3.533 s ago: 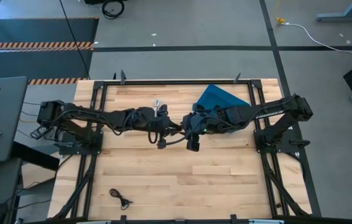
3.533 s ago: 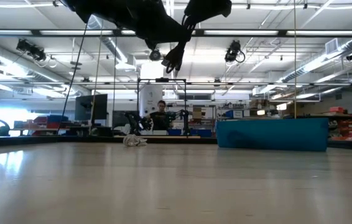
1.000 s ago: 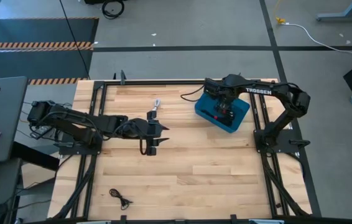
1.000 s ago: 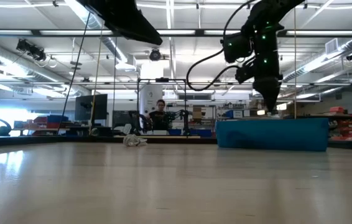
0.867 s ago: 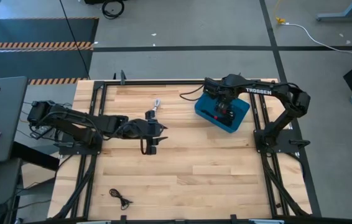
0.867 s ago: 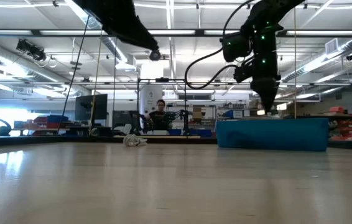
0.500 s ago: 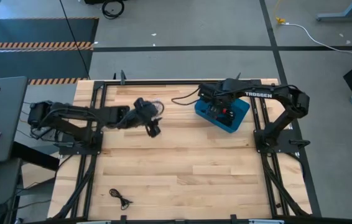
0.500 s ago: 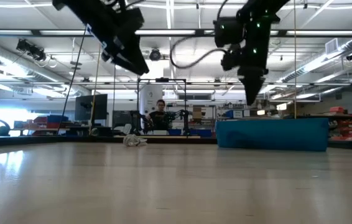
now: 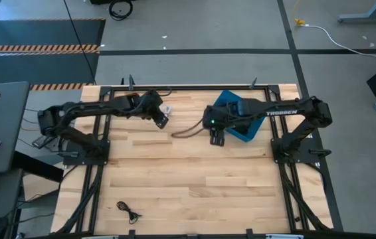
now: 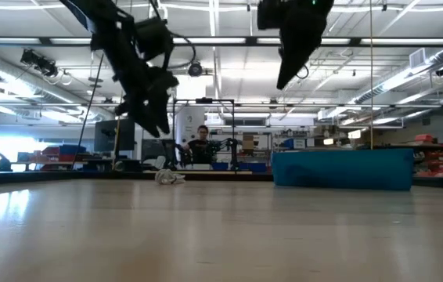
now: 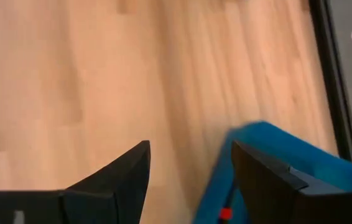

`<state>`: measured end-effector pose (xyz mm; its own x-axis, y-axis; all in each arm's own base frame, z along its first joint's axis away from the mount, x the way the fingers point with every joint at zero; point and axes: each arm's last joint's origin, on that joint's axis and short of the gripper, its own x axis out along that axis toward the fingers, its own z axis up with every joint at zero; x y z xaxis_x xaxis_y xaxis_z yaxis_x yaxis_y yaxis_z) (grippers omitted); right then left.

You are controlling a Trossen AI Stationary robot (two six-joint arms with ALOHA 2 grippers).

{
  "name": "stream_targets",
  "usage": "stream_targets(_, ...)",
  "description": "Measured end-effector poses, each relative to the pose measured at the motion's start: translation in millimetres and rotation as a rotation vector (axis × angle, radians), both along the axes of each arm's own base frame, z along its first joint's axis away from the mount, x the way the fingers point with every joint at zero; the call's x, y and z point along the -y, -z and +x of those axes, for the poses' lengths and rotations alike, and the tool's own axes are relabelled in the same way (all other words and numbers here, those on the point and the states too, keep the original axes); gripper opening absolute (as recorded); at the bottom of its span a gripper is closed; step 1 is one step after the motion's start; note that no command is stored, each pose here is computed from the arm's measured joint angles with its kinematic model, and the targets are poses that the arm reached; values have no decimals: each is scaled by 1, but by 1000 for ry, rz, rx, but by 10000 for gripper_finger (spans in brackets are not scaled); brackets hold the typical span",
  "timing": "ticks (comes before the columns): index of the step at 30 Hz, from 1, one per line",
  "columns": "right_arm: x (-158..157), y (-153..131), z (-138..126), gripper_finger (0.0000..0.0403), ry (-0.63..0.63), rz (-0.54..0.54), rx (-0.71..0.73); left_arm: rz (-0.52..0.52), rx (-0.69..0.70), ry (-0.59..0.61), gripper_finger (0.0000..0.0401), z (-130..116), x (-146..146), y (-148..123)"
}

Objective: Pick and place USB-C Cables
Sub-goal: Put the white USB cable into the blue bin

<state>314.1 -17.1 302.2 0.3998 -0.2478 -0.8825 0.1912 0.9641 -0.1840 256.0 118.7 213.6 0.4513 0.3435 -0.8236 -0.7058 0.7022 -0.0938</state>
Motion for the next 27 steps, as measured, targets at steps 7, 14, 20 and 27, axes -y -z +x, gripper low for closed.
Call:
stream_targets(7,-39,-15,-3,229,-81,17,60,-46,-60,1,190,9,-8,24)
stream_targets(14,-58,-24,-8,227,-103,18,131,-64,-141,-19,190,13,-15,48)
stream_targets(20,-64,-25,-8,227,-93,35,144,-27,-117,-34,190,19,-21,53)
stream_targets(27,-65,-25,-9,227,-91,38,144,-27,-132,-17,190,20,-20,58)
